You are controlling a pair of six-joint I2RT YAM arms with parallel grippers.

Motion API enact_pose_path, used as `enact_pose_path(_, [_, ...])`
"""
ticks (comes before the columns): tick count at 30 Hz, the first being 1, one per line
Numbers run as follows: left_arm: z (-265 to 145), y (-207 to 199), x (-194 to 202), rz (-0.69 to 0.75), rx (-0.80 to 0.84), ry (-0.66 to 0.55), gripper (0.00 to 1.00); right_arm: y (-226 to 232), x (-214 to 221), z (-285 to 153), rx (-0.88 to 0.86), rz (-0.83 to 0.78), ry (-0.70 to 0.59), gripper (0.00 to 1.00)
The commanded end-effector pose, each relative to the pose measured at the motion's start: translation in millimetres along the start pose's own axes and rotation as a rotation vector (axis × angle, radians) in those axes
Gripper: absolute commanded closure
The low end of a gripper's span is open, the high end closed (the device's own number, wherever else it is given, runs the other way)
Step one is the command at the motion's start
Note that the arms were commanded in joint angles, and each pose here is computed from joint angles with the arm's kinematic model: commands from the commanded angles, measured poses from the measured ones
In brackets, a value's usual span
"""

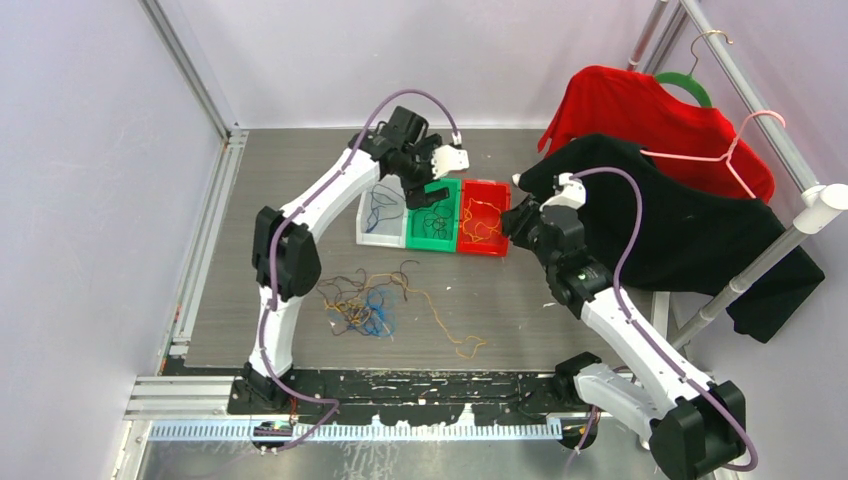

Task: Untangle the cables
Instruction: Place the cable in the bin, then untie the cable.

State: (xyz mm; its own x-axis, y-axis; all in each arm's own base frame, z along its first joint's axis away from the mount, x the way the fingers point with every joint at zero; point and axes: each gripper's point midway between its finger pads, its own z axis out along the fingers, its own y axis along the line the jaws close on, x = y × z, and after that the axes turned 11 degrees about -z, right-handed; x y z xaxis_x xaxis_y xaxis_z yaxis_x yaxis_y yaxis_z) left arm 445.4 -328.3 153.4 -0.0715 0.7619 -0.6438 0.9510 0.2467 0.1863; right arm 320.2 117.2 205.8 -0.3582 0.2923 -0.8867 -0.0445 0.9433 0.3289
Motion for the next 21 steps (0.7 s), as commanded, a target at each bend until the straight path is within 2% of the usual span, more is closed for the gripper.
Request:
enact_pose_path(1, [-66.6, -4.0, -39.1, -0.079, -0.039, -0.08, 0.0, 1.5, -32.1, -9.2, 0.009, -0.041, -0.078, 0.44])
enact_pose_path(3, [-86.3, 8.8, -47.3, -0.154, -0.13, -0.083, 0.0, -0.4, -36.3, -11.6, 0.016, -0.074, -0.09, 0.1])
enact_pose_path(4, [-98.4, 19.5, -49.6, -0.201, -0.202, -0.077, 0.0, -2.0, -41.4, -13.7, 0.026, -0.091, -0.103, 0.01])
enact_pose_path(5, [-111.0, 30.1, -50.4, -0.246, -0.278, -0.068, 0.0, -3.4, -46.9, -16.0, 0.039, -0.099, -0.114, 0.0])
enact_pose_path(7, [-137.5, 41.0, -45.2, -0.305, -0.366, -0.036, 0.0, -3.1, -58.7, -19.8, 0.054, -0.1, -0.135, 0.0])
enact_pose_path(9, [-157.5, 38.6, -31.9, -0.391, -0.358, -0.016, 0.0, -18.3, -72.5, -20.2, 0.171, -0.014, -0.172, 0.0])
enact_pose_path(11, [-169.2, 28.0, -9.4, -0.491, -0.296, 0.006, 0.0, -20.8, -74.3, -18.8, 0.216, -0.004, -0.13, 0.0])
enact_pose_path(13, [-173.5, 7.1, 21.6, -0.561, -0.18, 0.05, 0.02, -8.6, -66.7, -10.7, 0.156, -0.052, -0.068, 0.0])
enact_pose_path(14, [-183.5, -1.2, 38.6, -0.597, -0.135, 0.057, 0.06, -3.1, -62.4, -7.8, 0.125, -0.07, -0.042, 0.0])
enact_pose_path(18, [-195.8, -48.9, 103.4, -0.669, 0.038, 0.125, 0.12, 22.1, -42.9, -1.0, -0.014, -0.045, 0.037, 0.21])
enact_pose_path(21, [-195.9, -87.1, 142.1, -0.598, 0.092, 0.182, 0.12, 32.9, -30.0, 2.9, -0.069, -0.029, 0.086, 0.27])
